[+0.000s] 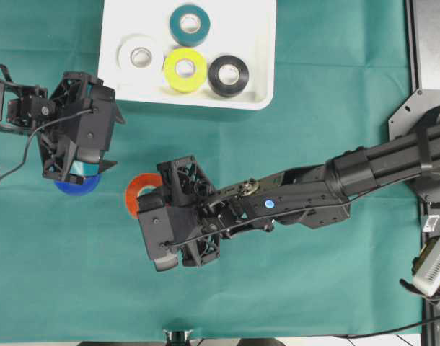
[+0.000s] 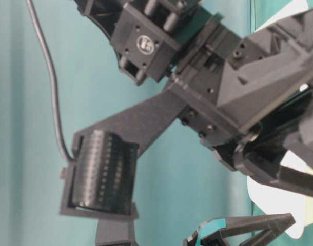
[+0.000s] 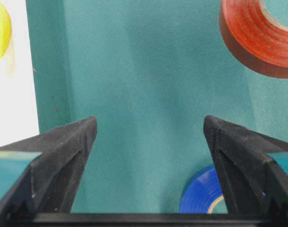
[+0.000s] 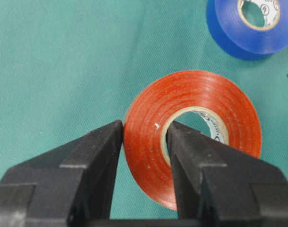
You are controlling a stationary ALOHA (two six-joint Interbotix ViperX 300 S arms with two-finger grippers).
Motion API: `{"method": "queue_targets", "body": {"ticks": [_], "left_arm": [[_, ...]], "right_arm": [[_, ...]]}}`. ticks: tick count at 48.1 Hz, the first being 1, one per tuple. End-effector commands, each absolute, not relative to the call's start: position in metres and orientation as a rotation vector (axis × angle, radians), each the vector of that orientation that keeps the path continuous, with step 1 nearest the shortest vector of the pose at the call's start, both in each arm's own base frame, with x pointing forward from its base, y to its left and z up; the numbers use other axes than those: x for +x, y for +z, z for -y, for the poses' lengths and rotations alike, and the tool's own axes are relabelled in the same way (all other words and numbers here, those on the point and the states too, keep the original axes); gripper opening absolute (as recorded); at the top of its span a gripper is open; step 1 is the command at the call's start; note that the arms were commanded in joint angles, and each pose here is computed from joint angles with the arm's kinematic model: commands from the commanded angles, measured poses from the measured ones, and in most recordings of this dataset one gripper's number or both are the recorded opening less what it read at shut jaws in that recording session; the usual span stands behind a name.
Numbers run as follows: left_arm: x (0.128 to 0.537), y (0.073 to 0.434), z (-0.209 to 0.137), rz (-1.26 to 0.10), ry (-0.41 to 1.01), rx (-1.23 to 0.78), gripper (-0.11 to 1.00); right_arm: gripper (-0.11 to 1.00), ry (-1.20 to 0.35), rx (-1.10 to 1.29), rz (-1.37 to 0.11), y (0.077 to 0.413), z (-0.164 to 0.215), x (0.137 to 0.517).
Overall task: Put the tape alternately from left to right into the white case.
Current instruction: 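Carry the red roll with the right gripper into the tray's top-right corner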
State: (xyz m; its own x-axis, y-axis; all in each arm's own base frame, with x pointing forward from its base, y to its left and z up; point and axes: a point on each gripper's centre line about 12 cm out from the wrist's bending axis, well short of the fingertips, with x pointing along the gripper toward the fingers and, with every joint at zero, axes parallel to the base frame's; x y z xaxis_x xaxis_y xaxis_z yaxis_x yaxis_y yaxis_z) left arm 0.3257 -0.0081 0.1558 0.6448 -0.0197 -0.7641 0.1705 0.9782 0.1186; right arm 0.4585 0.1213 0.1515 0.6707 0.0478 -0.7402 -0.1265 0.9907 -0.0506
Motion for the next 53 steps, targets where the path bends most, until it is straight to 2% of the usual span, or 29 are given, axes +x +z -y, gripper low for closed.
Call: {"method": "queue_targets", "body": {"ticks": [1, 15, 31, 53], "left_arm": [[0.328, 0.167, 0.009, -0.828, -0.107, 0.184, 0.97], [0.327, 0.166, 0.01, -0.829, -0.109, 0.184, 0.97], [0.327, 0.165, 0.01, -0.832, -0.109, 0.184, 0.97], [0.324, 0.162, 0.01, -0.843, -0.093, 0.148, 0.97]], "right_arm": [[0.03, 0.092, -0.099, -0.787, 0.177, -0.119, 0.458], [0.03, -0.015, -0.116, -0.875, 0.176, -0.084, 0.444], [0.03, -0.132, -0.091, -0.898, 0.18, -0.022, 0.413], [0.03, -0.289, -0.006, -0.845, 0.173, 0.074, 0.388]]}}
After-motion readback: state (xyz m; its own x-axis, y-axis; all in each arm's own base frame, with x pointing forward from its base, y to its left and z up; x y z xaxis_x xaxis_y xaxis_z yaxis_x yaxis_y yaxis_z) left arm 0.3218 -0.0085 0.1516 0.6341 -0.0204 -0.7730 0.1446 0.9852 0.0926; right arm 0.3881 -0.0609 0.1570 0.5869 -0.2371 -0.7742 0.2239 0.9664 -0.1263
